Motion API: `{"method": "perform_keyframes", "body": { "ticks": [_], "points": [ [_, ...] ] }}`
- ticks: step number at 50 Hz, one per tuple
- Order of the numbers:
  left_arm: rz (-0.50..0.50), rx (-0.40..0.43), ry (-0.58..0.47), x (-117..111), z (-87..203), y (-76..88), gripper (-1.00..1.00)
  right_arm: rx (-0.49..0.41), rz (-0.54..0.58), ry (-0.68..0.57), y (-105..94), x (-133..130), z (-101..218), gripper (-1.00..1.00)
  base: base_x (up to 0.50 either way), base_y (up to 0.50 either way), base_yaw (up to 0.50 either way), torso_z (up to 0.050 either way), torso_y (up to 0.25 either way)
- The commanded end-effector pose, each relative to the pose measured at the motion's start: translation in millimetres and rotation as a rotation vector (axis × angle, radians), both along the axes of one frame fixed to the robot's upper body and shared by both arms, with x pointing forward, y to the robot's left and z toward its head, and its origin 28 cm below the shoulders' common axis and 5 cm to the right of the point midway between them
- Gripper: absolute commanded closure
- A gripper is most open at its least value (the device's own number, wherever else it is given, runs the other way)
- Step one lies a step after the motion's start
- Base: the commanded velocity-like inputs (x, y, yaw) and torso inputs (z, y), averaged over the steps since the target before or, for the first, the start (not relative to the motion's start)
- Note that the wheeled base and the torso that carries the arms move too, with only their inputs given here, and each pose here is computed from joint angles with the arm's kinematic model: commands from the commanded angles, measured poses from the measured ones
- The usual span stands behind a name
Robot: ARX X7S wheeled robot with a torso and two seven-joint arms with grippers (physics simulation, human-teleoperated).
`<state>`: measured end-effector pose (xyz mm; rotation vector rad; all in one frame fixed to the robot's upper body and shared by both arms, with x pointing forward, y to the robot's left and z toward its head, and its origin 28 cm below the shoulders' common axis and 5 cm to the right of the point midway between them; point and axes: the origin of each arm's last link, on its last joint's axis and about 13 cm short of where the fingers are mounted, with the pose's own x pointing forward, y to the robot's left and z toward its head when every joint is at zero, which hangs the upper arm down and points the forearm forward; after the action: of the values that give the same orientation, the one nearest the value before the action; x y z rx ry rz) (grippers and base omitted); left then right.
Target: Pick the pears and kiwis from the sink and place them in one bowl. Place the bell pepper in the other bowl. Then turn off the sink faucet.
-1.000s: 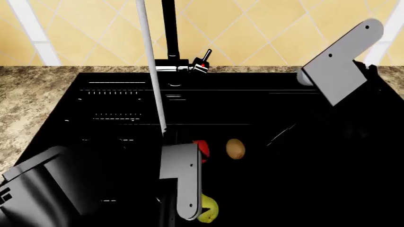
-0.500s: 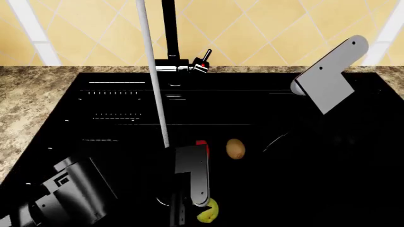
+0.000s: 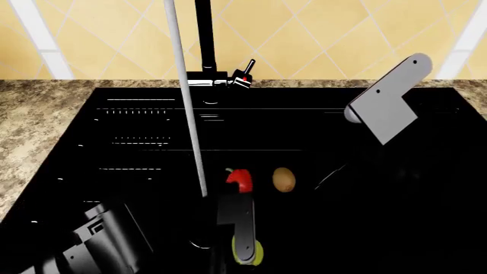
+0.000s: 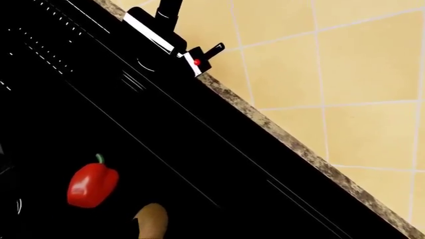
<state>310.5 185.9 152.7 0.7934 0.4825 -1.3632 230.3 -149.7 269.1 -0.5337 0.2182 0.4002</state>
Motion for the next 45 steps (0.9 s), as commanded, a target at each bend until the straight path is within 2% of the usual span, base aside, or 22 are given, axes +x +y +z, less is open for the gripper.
{"method": "perform_keyframes", "body": {
  "ticks": [1, 12, 17, 29, 30, 45],
  "points": [
    [0.019, 0.033, 0.028, -1, -15, 4.2, -1.0, -0.005, 0.006, 0.007, 0.7, 0, -2, -1.0, 0.0, 0.0, 0.0, 0.0, 0.0],
    [0.021, 0.038, 0.033, -2, -17, 4.8, -1.0, -0.006, 0.006, 0.008, 0.7, 0, -2, -1.0, 0.0, 0.0, 0.0, 0.0, 0.0],
    [0.053, 0.074, 0.046, 1, -38, 4.4, -1.0, -0.008, 0.013, 0.02, 1.1, 1, -7, -1.0, 0.0, 0.0, 0.0, 0.0, 0.0],
    [0.088, 0.093, 0.074, 5, -66, 5.9, -1.0, -0.005, 0.014, 0.029, 0.7, 2, -12, -1.0, 0.0, 0.0, 0.0, 0.0, 0.0],
    [0.089, 0.09, 0.077, 5, -69, 5.5, 1.0, -0.005, 0.014, 0.03, 0.3, 3, -13, -1.0, 0.0, 0.0, 0.0, 0.0, 0.0],
    [0.094, 0.045, 0.02, 9, -75, 4.3, 1.0, -0.003, 0.017, 0.029, -1.8, 5, -16, -1.0, 0.0, 0.0, 0.0, 0.0, -0.005]
  ]
}}
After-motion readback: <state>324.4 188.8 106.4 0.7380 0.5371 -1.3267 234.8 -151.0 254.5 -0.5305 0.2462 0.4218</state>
